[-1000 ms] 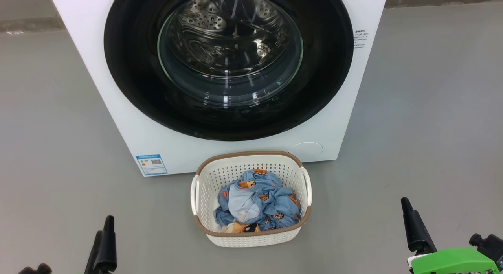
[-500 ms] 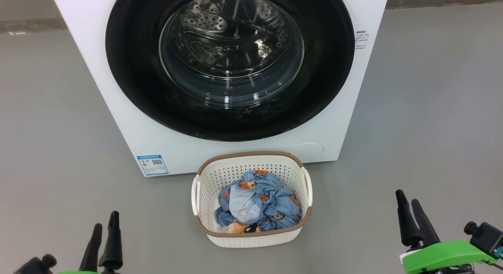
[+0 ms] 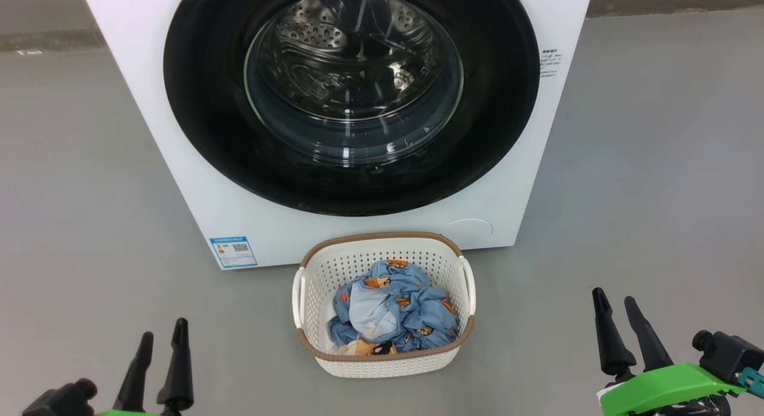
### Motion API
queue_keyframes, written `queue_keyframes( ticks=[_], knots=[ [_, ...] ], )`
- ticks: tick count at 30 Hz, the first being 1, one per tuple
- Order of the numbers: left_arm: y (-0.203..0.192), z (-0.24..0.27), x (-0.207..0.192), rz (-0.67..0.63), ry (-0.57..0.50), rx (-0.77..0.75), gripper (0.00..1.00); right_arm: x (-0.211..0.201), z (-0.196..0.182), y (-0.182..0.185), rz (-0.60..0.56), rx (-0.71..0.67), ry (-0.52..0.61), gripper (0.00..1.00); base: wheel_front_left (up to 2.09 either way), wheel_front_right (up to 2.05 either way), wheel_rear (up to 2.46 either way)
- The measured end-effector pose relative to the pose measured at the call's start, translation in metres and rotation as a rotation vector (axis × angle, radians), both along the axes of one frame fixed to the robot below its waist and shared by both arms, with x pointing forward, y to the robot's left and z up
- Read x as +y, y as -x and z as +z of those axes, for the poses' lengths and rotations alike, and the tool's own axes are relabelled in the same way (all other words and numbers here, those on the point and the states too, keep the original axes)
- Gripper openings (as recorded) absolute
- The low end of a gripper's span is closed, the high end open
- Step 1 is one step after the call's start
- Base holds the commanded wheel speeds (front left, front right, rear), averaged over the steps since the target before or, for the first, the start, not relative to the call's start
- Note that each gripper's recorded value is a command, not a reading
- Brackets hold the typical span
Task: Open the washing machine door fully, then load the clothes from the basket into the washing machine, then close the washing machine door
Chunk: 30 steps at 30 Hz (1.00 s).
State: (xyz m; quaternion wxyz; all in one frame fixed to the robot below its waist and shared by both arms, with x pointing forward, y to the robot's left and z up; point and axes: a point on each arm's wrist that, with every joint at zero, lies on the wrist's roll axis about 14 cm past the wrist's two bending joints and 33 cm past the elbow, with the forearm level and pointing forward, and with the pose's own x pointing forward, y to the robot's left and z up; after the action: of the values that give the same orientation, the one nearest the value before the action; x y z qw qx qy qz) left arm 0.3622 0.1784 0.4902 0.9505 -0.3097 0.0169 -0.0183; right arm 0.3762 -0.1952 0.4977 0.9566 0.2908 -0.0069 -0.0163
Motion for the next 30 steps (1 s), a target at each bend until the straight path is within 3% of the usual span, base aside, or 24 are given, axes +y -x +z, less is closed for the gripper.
queue_keyframes(
  ticks=[30],
  knots=[
    [0.004,0.013,-0.002,-0.034,-0.368,-0.101,1.00,0.009,0.020,-0.007,0.033,-0.090,0.356,1.00,0.00,0.00,0.00]
  ],
)
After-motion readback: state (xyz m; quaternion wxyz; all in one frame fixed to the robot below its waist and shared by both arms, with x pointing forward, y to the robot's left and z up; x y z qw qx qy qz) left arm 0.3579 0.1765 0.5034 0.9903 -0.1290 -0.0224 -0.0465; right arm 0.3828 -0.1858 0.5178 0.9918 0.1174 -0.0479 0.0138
